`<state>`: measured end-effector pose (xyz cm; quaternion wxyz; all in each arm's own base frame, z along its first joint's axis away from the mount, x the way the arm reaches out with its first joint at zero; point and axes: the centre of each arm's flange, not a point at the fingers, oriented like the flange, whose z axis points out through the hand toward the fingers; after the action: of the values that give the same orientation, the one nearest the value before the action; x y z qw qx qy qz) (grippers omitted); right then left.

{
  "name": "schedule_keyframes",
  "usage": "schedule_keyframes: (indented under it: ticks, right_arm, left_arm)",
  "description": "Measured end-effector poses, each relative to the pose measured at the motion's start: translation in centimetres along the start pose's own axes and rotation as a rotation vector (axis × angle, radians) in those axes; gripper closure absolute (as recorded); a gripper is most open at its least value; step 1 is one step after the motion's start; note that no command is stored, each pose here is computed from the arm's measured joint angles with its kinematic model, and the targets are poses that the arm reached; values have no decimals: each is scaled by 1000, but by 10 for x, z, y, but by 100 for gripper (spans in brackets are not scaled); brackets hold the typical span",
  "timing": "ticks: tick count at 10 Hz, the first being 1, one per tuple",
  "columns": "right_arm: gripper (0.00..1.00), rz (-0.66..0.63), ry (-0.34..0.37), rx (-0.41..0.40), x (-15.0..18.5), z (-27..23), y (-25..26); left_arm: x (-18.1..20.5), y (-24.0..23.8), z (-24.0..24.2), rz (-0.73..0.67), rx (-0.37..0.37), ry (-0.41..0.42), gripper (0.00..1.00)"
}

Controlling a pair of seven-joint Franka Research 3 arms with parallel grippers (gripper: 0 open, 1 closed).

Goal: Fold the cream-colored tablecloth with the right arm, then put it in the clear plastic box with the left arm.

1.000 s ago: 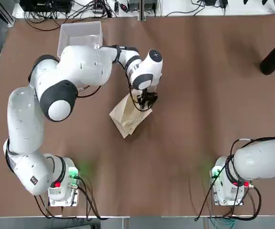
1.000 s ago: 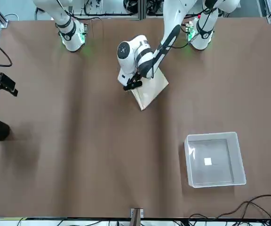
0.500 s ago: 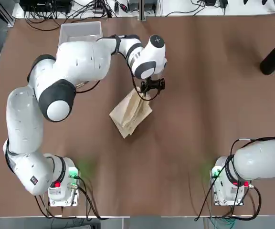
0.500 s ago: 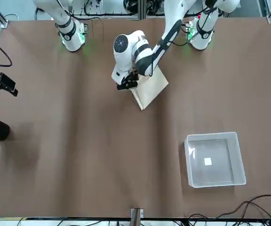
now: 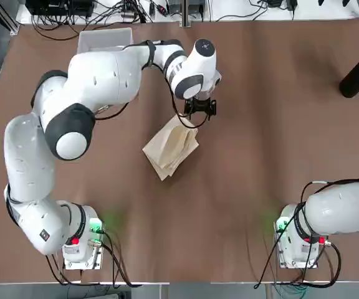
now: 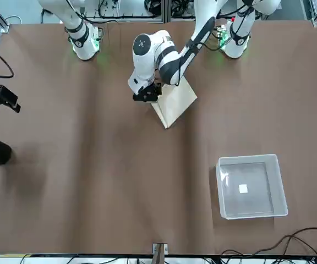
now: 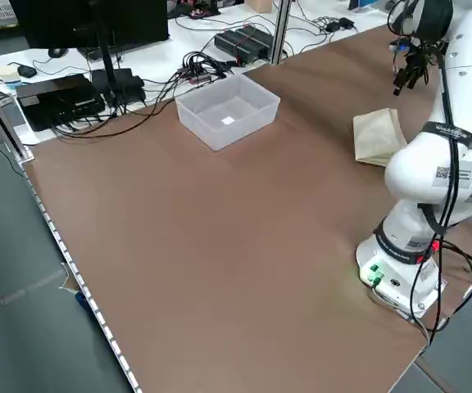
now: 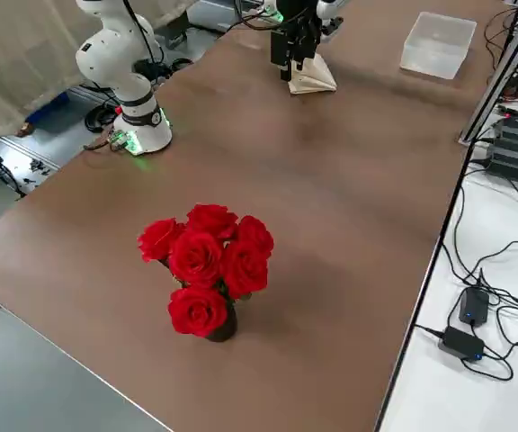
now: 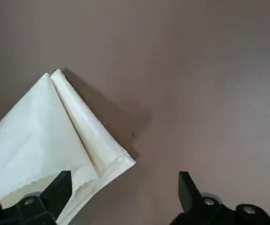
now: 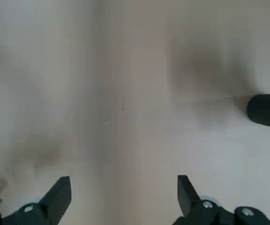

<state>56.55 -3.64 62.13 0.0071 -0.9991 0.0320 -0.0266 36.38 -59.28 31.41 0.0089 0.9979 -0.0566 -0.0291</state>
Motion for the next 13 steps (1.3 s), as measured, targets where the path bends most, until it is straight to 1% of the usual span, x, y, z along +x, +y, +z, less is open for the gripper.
schedule_keyframes:
  ticks: [1, 2, 5, 7, 9, 10, 12, 13]
  right_arm:
    - [0, 0, 0, 0, 0, 0, 0]
    - [0, 0, 0, 0, 0, 0, 0]
    - [0, -2, 0, 0, 0, 0, -1]
    - [0, -4, 1, 1, 0, 0, -2]
    - [0, -7, 1, 1, 0, 0, -4]
    - [0, -8, 1, 1, 0, 0, -5]
    - [0, -9, 1, 1, 0, 0, -5]
    - [0, -9, 2, 1, 0, 0, -5]
  left_arm:
    - [4, -8, 1, 62, 2, -16, 0]
    - [17, -25, 3, 117, -14, -49, 0]
    - [70, -106, -11, 204, -111, -124, 0]
    - [86, -161, -18, 263, -176, -165, 0]
    - [96, -197, 1, 327, -198, -202, 0]
    - [102, -214, 14, 370, -236, -232, 0]
    - [112, -250, 31, 445, -348, -273, 0]
    - [111, -260, 42, 473, -378, -285, 0]
